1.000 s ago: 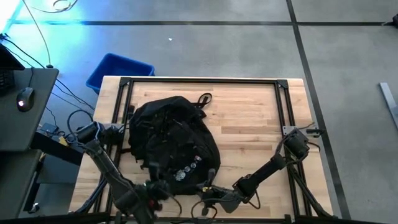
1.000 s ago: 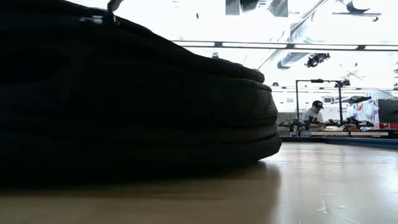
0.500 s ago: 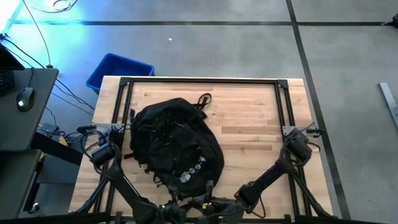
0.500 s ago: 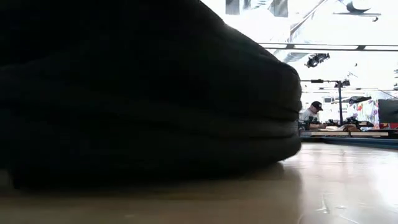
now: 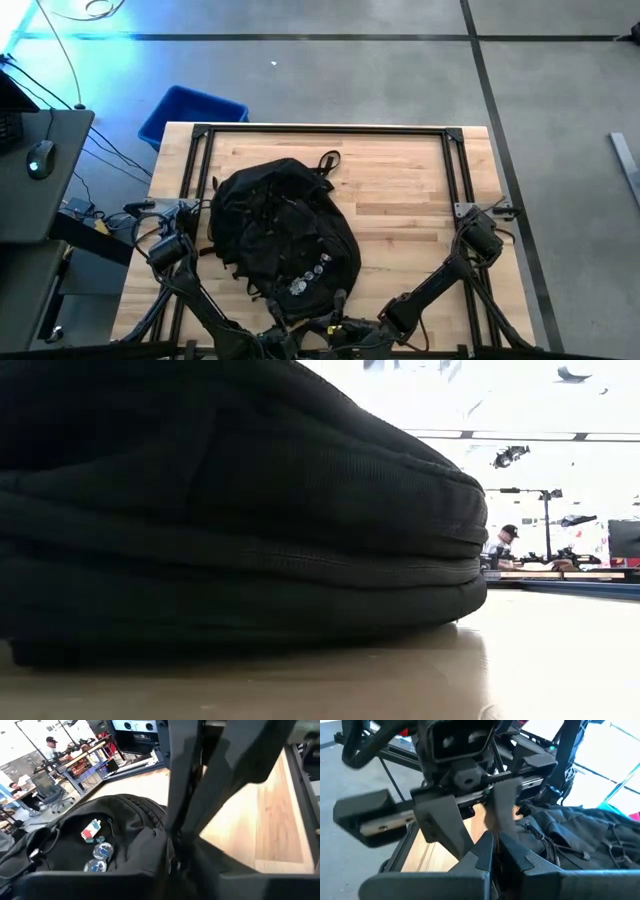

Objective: Unpack backpack
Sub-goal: Open the black backpack

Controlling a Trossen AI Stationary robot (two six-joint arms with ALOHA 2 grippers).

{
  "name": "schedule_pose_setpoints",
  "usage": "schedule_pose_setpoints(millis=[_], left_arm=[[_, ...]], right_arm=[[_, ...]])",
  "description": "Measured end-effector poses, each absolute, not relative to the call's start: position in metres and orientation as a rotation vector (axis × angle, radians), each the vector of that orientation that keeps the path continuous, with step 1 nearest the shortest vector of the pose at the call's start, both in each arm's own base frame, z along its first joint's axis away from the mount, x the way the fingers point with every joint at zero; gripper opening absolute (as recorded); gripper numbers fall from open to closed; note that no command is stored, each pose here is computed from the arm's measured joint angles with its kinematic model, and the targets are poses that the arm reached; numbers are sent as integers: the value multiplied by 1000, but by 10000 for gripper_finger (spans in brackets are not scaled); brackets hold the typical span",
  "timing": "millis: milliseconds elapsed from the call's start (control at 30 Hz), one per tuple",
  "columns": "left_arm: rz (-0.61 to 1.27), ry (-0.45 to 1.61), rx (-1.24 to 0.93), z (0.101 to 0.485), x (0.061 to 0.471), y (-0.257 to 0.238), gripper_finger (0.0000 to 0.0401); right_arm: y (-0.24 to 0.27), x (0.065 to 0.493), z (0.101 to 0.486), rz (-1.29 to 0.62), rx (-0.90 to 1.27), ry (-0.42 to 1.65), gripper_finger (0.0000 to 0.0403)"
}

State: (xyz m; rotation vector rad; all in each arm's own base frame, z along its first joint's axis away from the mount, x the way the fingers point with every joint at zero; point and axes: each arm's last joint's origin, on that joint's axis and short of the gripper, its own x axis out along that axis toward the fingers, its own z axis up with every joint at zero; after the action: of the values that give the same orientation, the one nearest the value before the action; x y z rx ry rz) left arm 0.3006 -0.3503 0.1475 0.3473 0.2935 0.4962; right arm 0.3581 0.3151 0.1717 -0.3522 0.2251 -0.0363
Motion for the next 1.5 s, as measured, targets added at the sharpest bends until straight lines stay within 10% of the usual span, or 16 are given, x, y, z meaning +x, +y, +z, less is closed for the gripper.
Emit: schedule_pose_setpoints(millis=[767,967,1167,1500], left_arm=[[499,205,306,137,268,-366,0],[499,204,307,137,268,-366,0],[480,239,316,135,259,-364,0],[709,455,199,141,215,-316,0]], right_arm=[[320,340,159,-28,-654,527,212],[305,354,131,-54,-644,571,184],[301,357,125,-110,-594,577,28],[305,321,161,-141,-552,642,8]])
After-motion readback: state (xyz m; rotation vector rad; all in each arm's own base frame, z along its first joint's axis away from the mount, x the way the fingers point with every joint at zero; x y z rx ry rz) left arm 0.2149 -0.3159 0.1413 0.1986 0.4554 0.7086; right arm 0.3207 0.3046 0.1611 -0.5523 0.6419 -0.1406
